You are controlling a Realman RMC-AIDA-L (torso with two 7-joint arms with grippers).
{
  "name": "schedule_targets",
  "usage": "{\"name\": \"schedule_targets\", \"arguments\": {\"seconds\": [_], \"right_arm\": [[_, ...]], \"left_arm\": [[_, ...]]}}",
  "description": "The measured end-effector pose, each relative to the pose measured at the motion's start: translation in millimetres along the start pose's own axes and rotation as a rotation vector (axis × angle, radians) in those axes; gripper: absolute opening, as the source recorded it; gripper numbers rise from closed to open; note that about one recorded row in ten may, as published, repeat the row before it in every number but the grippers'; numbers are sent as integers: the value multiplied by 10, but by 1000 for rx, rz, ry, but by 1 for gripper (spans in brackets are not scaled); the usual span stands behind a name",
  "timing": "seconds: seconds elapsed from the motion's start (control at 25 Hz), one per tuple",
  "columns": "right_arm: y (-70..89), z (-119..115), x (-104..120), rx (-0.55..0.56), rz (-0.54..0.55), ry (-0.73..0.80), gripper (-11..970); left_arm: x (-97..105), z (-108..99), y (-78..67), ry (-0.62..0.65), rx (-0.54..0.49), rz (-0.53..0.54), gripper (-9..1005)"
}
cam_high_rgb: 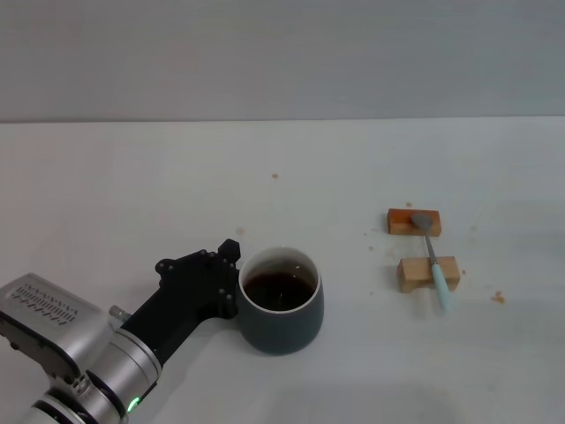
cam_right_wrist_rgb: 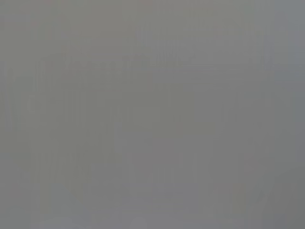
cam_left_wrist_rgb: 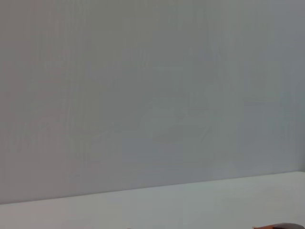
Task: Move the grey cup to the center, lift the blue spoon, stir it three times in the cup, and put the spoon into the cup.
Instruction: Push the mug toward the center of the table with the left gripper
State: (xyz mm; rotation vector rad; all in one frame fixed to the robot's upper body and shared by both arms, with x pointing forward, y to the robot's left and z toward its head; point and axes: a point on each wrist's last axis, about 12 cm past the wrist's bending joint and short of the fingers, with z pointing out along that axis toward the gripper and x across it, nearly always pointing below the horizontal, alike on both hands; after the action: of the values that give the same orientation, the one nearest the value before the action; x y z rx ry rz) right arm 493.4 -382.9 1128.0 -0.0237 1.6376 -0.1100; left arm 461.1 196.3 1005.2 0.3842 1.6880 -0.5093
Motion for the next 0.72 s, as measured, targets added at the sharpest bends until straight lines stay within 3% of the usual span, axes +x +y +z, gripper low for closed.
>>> {"name": "schedule_targets", "arguments": {"seconds": [0.12,0.2,0.24,0.28,0.36,0.44,0.48,0.52,0.56,0.64,0.68,0.72], "right_arm": [[29,-1,24,-8,2,7,418],[68,4,46,-20,1,15,418],[127,21,60,-38,-2,21,418],[127,21,60,-38,-2,21,418],[206,45,64,-62,-3,23,418],[380,73,76,-116,3,27,418],[380,73,76,-116,3,27,418],[513,85,87,-158,7,29,418],[513,85,87,-158,7,29,418],[787,89,102,-245,11,32,418],[787,89,102,-245,11,32,418],[982,70,118,-307,14,37,418]], "left_arm": [[-1,-11,37,-2,-18,-4,-2],[-22,-34,144,-11,-60,-9,-2],[-62,-65,299,-27,-114,-10,-2],[-62,-65,299,-27,-114,-10,-2],[-113,-119,490,-37,-168,0,-2],[-162,-178,672,-45,-218,7,-2],[-200,-222,796,-56,-256,7,-2],[-225,-256,875,-63,-282,7,-2],[-262,-310,983,-76,-319,8,-2],[-363,-419,1157,-112,-374,22,-2],[-363,-419,1157,-112,-374,22,-2],[-386,-443,1194,-118,-384,26,-2]]}}
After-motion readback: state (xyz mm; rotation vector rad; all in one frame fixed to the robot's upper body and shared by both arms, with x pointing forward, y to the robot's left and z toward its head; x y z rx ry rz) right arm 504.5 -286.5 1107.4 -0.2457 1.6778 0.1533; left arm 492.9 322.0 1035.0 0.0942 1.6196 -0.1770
